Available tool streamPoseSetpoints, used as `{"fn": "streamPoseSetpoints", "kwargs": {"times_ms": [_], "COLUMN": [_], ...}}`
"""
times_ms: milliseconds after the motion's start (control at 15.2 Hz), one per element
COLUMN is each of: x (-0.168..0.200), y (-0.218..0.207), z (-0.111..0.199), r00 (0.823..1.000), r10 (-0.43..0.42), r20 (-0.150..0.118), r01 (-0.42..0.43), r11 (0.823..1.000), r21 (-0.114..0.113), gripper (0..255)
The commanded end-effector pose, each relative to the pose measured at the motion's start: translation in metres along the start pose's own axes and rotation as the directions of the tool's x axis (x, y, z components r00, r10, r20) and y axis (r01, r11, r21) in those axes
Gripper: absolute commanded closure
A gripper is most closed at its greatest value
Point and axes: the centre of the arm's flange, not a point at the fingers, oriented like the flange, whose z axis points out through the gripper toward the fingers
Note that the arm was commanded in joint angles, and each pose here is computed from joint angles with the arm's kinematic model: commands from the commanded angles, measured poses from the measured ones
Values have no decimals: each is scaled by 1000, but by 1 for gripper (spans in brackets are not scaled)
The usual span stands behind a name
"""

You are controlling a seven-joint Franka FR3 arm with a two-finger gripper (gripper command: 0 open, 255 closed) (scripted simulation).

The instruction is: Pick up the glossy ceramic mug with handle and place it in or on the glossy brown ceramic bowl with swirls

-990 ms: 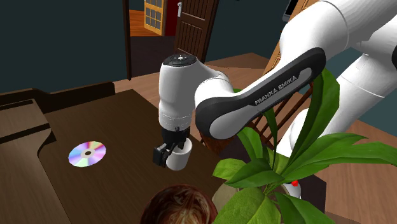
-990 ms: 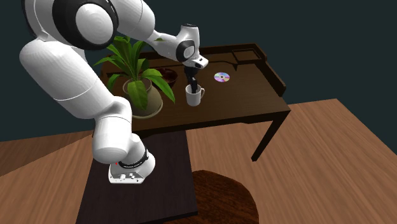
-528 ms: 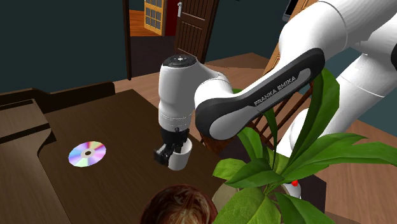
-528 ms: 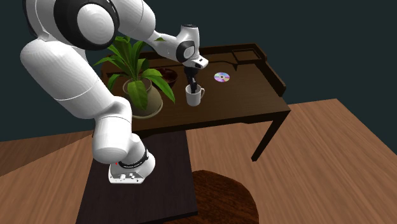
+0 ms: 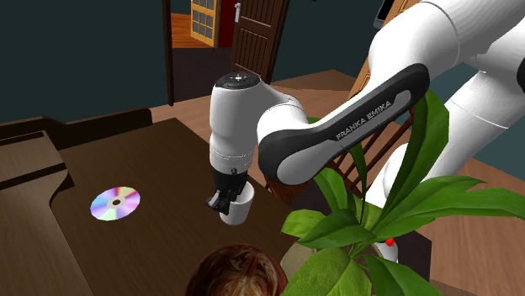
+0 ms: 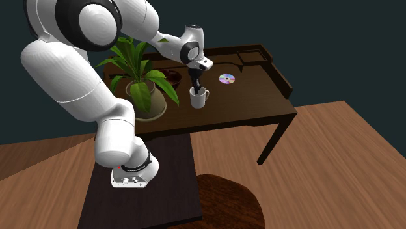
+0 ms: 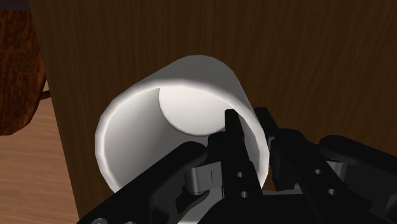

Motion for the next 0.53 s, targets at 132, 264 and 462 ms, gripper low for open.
{"fn": "streamPoseSetpoints", "kwargs": {"times_ms": [132,264,462], "x": [0,0,-1], "y": [1,1,2], "z": [-11,-21,-37], "r00": [1000,1000,1000], "r10": [0,0,0], "r20": [0,0,0], "r01": [0,0,0], "r11": [1000,1000,1000], "r21": [0,0,0], "gripper": [255,255,255]}}
